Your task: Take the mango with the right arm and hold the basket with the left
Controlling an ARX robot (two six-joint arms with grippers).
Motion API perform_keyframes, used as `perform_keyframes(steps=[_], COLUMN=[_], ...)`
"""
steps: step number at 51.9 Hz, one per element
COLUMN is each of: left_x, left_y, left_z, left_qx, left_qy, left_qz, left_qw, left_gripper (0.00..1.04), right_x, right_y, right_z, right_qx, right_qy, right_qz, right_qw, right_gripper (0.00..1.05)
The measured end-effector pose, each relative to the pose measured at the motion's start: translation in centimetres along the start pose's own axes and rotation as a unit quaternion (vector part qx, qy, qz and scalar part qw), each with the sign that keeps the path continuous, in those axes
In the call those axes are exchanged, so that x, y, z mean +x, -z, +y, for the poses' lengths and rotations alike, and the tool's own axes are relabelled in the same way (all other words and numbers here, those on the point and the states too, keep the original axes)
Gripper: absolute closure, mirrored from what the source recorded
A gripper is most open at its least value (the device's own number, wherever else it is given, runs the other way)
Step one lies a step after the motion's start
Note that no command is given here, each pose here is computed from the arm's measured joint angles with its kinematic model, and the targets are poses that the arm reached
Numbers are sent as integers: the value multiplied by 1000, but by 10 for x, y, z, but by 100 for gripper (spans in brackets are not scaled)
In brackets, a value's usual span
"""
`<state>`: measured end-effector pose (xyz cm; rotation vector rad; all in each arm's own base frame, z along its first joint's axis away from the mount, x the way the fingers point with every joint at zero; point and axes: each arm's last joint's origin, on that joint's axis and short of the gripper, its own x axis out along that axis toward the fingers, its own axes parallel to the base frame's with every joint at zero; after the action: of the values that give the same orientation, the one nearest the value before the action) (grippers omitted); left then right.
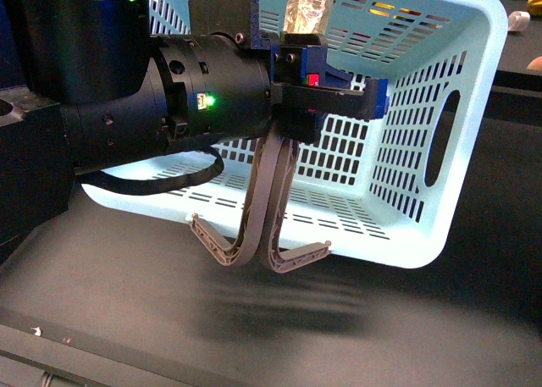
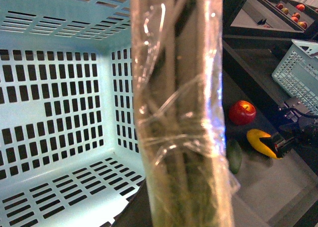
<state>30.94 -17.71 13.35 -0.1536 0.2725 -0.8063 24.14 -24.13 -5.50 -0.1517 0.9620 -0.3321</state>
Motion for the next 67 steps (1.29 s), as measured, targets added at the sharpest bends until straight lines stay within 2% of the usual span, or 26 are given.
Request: perform_keyframes(steps=[23,55,63,67], left_x=[0,0,0,0], left_y=[0,0,0,0], left_z=[0,0,0,0], left_qx=[0,0,0,0], left_qy=[0,0,0,0], left_qz=[0,0,0,0], left_qw=[1000,1000,1000,1000], left_gripper=[96,96,96,96], right_x=[28,46,47,47], right_y=[26,20,21,21], right_z=[-10,-3,-2,-2], right_qx=[2,-6,-5,-5], right_qy=[6,5,15,15], right_qz=[48,58,58,57], right_qw=[999,998,998,998], right_gripper=[8,8,25,29])
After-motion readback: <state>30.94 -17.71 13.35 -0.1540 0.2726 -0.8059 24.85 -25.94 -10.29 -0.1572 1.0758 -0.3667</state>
